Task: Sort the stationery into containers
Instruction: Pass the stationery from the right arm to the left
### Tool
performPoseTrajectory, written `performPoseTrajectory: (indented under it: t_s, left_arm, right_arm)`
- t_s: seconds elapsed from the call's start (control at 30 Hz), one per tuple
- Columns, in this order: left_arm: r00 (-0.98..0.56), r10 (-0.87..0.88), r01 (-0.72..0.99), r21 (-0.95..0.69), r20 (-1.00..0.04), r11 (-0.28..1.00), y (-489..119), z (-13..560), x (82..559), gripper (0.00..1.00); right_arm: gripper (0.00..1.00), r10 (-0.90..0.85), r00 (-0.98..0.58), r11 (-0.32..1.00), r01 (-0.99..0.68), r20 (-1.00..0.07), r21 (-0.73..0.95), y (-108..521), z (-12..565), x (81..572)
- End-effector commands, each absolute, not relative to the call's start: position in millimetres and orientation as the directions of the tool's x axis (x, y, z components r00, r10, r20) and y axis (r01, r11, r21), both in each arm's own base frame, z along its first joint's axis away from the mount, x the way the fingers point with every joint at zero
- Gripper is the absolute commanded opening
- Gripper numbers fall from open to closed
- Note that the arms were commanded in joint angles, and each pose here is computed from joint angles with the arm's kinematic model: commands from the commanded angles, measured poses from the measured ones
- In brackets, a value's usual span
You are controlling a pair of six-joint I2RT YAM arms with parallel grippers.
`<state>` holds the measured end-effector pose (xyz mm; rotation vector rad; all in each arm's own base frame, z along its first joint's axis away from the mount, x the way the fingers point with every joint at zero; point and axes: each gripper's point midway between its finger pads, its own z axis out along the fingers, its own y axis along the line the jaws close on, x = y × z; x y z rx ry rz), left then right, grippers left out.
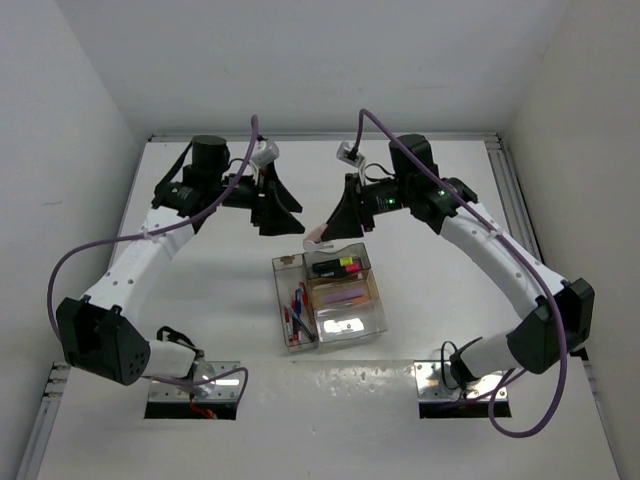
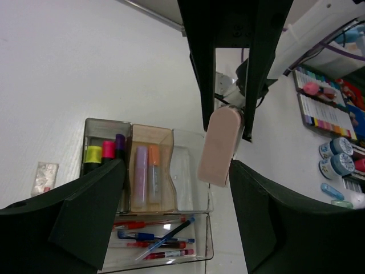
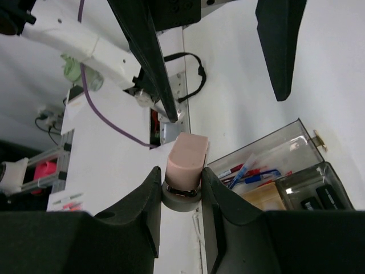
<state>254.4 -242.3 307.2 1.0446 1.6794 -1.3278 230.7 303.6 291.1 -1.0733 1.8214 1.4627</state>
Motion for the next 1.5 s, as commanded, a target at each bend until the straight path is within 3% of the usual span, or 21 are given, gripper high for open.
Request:
performPoseTrajectory:
  t_s: [0.0,0.27,0.47,1.0,1.1,1.23,1.27,1.3,1.4,1.47]
  left_arm:
    - [-0.335,0.123,0.942,-0.334,-0.934,0.022,-249,332,237,0.80]
    - [-0.352,0.149,0.931,-0.362,-0.924,-0.043,-259,325,222,0.79]
    - [-0.283,0.191,0.953,-0.297,-0.940,-0.053,-267,319,216,0.78]
    - [-0.297,0.207,0.946,-0.317,-0.932,-0.067,-269,314,211,0.62]
    - [-0.300,0.204,0.946,-0.319,-0.932,-0.065,-268,314,213,0.53]
    - [-0.306,0.205,0.945,-0.323,-0.930,-0.055,-268,312,215,0.31]
    - [-0.306,0.206,0.945,-0.322,-0.929,-0.049,-268,312,215,0.27]
    - [-0.307,0.208,0.946,-0.322,-0.929,-0.044,-268,312,215,0.18]
    - [-0.305,0.222,0.949,-0.315,-0.926,-0.006,-268,309,219,0.04]
    - [-0.303,0.229,0.950,-0.311,-0.925,0.004,-269,307,219,0.01]
  right_arm:
    - [0.00,-0.246,-0.400,-0.002,-0.911,-0.883,0.413,306,311,217]
    - [0.00,-0.244,-0.399,-0.006,-0.911,-0.884,0.413,309,313,218]
    - [0.00,-0.244,-0.398,-0.013,-0.911,-0.884,0.413,311,314,217]
    - [0.00,-0.271,-0.384,-0.026,-0.914,-0.882,0.406,315,308,211]
    - [0.00,-0.275,-0.384,-0.024,-0.914,-0.881,0.406,314,307,210]
    - [0.00,-0.275,-0.383,-0.020,-0.915,-0.882,0.403,314,308,211]
    - [0.03,-0.277,-0.386,-0.013,-0.914,-0.880,0.405,314,307,211]
    - [0.21,-0.276,-0.388,-0.005,-0.914,-0.879,0.405,314,307,213]
    - [0.59,-0.262,-0.406,0.022,-0.909,-0.875,0.415,311,309,218]
    - [0.66,-0.242,-0.417,0.047,-0.907,-0.876,0.418,306,313,224]
